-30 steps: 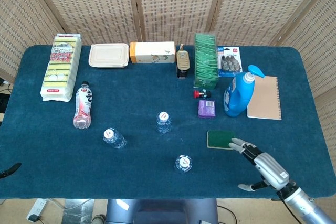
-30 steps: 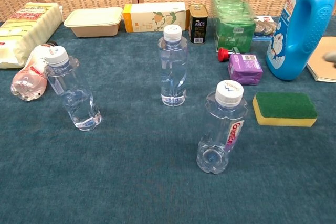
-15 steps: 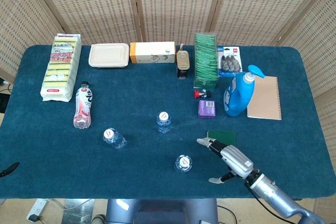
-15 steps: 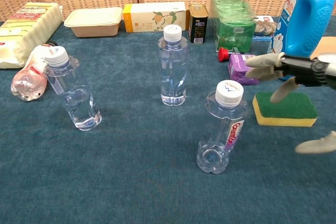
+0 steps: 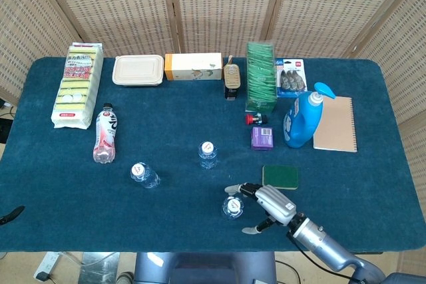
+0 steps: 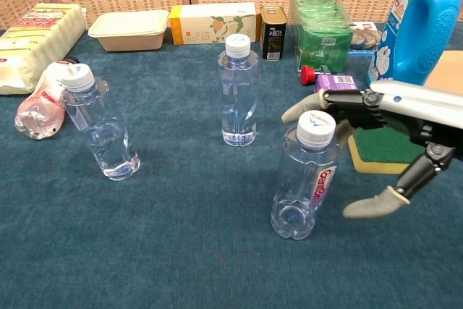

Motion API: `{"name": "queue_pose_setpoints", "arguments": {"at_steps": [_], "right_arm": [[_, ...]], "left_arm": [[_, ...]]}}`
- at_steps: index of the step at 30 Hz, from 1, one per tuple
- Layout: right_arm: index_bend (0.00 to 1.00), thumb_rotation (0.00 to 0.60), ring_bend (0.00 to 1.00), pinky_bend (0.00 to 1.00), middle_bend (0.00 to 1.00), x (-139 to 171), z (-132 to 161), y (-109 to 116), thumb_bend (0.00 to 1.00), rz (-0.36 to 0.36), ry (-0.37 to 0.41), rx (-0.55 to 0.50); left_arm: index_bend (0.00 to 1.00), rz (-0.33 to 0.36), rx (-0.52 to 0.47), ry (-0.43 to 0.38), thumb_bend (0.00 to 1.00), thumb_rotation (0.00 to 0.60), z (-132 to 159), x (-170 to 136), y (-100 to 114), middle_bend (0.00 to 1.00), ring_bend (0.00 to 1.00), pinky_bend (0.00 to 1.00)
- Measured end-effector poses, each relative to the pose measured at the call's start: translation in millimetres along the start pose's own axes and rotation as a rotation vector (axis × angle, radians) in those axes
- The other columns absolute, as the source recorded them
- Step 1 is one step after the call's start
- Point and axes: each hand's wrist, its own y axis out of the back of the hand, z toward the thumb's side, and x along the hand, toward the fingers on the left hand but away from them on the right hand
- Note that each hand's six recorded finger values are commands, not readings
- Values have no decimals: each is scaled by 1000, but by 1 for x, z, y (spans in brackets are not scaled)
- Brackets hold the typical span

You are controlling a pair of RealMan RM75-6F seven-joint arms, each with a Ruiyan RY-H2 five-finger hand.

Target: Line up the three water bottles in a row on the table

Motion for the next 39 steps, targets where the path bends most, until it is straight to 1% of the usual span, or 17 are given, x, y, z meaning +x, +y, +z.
{"name": "queue_pose_setpoints", "arguments": {"at_steps": [1,4,7,11,15,19,24,28,32,39], "right_arm": [[255,600,366,470,383,-2,0,-1,143,-4,-2,-5],[334,600,465,621,477,-9,1,-2,242,-22,-6,-33],[393,600,531,699,541,-10,3,0,295,-50,-1,-35],[409,600,545,710,554,-7,5,4,332,-98,8,-28],[410,600,545,711,554,-5,9,9,340,-122,15,-24],[410,600,545,711,554,-6,14,25,340,-160,21,-6],[410,600,545,714,555,-18,12,48,340,-202,-8,13],[410,600,544,714,555,-33,4,60,340,-204,-65,17],[410,600,542,714,555,-45,-3,67,341,-191,-114,7],[410,600,541,714,555,-58,-8,74,340,-175,-157,23]], "left_arm": [[0,1,-2,-1,116,600,0,0,0,0,0,43],[0,3,-7,0,115,600,-1,-1,1,0,0,43],[0,4,-11,2,116,600,-2,0,2,0,0,43],[0,1,-15,-4,116,600,-2,-1,3,0,0,43],[0,-1,-19,-9,117,600,-2,-3,3,0,0,43],[0,-5,-23,-12,116,600,-2,-3,3,0,0,43],[0,-10,-25,-18,116,600,-1,-4,3,0,0,43],[0,-6,-28,-22,115,600,0,-6,4,0,0,43],[0,-5,-32,-19,115,600,-2,-6,5,0,0,43],[0,-9,-37,-19,115,600,-3,-5,5,0,0,43]]}}
